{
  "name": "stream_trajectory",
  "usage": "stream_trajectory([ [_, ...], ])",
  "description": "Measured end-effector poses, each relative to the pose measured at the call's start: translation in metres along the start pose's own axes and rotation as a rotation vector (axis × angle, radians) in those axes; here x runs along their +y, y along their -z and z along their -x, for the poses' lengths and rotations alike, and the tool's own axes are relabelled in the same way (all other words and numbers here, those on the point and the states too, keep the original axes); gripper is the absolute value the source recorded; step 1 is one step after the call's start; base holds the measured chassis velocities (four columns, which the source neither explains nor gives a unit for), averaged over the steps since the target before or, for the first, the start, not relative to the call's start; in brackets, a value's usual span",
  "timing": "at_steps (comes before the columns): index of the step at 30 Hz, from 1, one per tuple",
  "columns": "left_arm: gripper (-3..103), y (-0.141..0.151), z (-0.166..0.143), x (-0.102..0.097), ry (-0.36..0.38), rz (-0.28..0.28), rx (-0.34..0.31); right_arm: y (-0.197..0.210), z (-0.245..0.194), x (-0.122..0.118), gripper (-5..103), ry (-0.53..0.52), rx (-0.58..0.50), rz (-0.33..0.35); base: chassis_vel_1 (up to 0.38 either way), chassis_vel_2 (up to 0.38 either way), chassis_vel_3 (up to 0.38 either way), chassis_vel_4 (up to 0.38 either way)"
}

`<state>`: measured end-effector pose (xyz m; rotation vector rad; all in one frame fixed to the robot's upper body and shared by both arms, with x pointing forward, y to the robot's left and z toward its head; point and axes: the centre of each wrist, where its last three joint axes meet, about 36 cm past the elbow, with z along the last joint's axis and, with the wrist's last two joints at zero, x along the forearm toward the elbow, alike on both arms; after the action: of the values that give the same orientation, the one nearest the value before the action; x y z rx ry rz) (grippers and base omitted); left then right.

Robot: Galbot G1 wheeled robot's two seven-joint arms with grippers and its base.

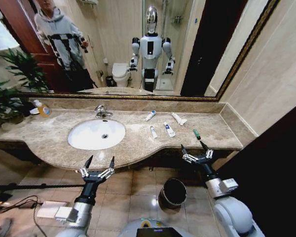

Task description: Pick up the trash from the sink and place it in the trash bin.

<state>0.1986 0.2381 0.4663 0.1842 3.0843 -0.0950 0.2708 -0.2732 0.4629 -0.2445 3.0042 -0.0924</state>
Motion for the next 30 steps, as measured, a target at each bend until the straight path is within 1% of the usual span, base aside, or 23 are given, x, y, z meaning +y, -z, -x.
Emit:
stream_trajectory([
  [7,100,0.000,0.000,0.000,0.000,0.000,0.000,-0.004,0.006,-0.003,100,0.001,-0.009,-0.015,0.000,0.000,0.000,0.000],
  [19,100,0.000,0.000,0.000,0.000,0.000,0.000,-0.023,0.014,-0.015,100,-0.028,0.018,-0.027,0.000,0.000,0.000,0.000],
  [30,100,0.000,0.000,0.000,0.000,0.000,0.000,-0.028,0.040,-0.033,100,-0.070,0.079,-0.048,0.000,0.000,0.000,0.000],
])
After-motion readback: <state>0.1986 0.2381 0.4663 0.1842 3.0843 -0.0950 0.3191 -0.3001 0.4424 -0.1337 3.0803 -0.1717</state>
